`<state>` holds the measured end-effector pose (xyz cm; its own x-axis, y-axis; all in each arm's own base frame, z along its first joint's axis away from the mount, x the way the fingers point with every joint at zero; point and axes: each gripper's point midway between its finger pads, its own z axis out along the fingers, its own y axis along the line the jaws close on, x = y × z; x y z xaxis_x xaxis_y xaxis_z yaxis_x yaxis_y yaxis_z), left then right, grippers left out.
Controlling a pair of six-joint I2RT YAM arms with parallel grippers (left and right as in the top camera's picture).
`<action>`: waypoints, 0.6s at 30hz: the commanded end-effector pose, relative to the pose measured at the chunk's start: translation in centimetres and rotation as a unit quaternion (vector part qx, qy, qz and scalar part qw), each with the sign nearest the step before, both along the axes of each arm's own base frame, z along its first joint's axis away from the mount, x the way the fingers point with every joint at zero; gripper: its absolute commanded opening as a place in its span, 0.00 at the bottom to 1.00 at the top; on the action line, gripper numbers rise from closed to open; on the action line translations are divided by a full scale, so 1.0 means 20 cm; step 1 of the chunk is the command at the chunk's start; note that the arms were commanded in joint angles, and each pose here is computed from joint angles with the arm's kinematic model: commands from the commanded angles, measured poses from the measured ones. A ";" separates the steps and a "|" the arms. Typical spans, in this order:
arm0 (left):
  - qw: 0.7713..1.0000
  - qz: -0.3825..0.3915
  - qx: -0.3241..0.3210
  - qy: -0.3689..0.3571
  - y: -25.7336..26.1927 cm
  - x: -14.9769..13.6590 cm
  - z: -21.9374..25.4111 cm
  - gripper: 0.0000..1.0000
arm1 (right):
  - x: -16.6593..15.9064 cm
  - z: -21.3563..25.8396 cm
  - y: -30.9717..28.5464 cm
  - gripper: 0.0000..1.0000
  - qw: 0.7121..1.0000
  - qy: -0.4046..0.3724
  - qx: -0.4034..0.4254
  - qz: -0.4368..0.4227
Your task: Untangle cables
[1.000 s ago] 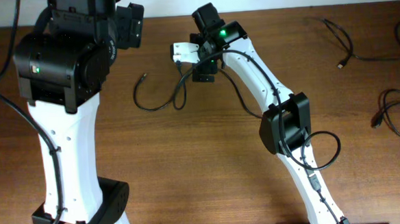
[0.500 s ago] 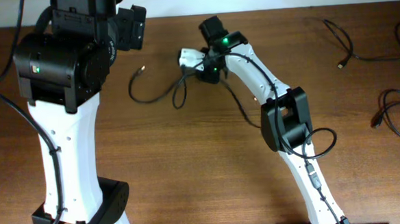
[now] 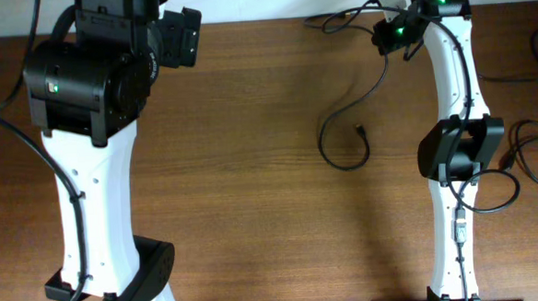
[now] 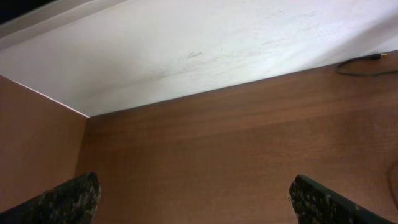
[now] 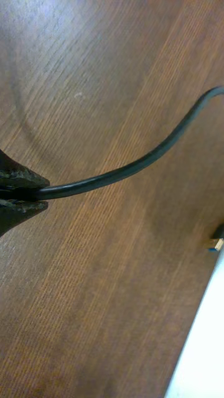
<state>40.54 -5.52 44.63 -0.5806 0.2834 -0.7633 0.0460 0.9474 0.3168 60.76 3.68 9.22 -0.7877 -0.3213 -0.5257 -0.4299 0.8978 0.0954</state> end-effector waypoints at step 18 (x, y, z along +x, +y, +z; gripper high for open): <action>1.000 -0.004 -0.014 0.012 -0.02 -0.01 -0.03 0.99 | -0.05 -0.43 -0.25 0.96 0.995 0.058 -0.035 -0.077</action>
<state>40.36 -5.77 44.30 -0.5891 0.2831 -0.7568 0.0629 0.9498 0.3064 61.11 -0.27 0.89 -0.8519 -0.2491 -0.4607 -0.3100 0.9488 0.0602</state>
